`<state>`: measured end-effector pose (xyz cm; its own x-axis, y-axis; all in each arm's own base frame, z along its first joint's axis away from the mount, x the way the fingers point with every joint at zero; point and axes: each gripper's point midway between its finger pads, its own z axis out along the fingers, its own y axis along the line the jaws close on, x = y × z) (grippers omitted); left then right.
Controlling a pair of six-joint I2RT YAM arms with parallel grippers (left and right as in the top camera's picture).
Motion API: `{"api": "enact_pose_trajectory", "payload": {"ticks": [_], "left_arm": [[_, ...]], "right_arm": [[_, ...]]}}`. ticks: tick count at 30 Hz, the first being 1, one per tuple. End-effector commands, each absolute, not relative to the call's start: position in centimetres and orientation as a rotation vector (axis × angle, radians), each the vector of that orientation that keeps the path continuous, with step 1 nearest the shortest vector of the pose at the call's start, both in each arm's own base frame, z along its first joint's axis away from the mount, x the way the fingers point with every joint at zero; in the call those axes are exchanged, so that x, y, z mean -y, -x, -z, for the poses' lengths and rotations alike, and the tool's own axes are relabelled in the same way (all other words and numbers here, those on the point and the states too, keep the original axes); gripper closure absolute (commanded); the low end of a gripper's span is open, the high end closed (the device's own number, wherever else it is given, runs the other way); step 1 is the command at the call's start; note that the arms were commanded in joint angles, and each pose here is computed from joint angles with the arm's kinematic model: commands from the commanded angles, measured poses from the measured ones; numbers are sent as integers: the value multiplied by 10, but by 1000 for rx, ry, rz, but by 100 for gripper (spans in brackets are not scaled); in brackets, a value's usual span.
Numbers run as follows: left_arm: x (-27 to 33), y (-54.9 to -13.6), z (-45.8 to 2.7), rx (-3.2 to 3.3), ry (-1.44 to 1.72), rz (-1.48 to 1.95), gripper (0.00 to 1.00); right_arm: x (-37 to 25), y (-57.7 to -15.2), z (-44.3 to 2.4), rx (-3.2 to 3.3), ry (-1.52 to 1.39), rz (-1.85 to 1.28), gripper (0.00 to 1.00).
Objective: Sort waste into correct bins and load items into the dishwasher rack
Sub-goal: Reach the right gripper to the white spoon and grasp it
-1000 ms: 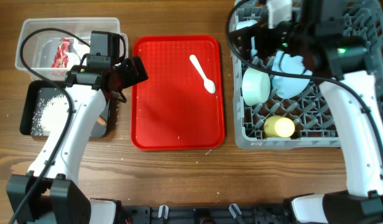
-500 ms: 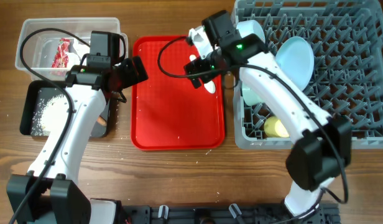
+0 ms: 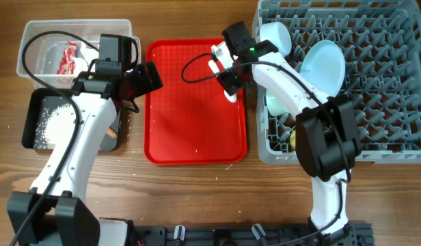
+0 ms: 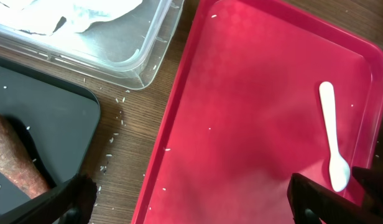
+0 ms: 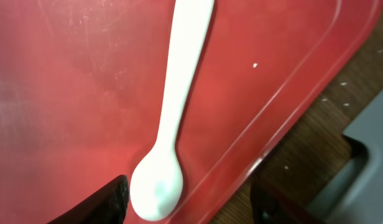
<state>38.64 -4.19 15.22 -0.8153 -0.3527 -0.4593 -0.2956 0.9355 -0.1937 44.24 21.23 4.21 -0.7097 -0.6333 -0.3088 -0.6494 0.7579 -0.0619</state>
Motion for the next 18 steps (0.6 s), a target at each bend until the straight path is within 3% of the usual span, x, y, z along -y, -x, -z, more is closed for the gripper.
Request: {"api": "enact_pose_trajectory", "payload": {"ticks": [1, 12, 18], "left_arm": [[37, -388, -162, -2557, 470, 144, 0], [37, -388, -162, -2557, 470, 144, 0], [37, -388, -162, -2557, 470, 144, 0]], "right_arm": [[-221, -432, -16, -2690, 1030, -219, 40], [-221, -415, 17, -2792, 1048, -289, 47], [-217, -407, 25, -2864, 990, -292, 78]]}}
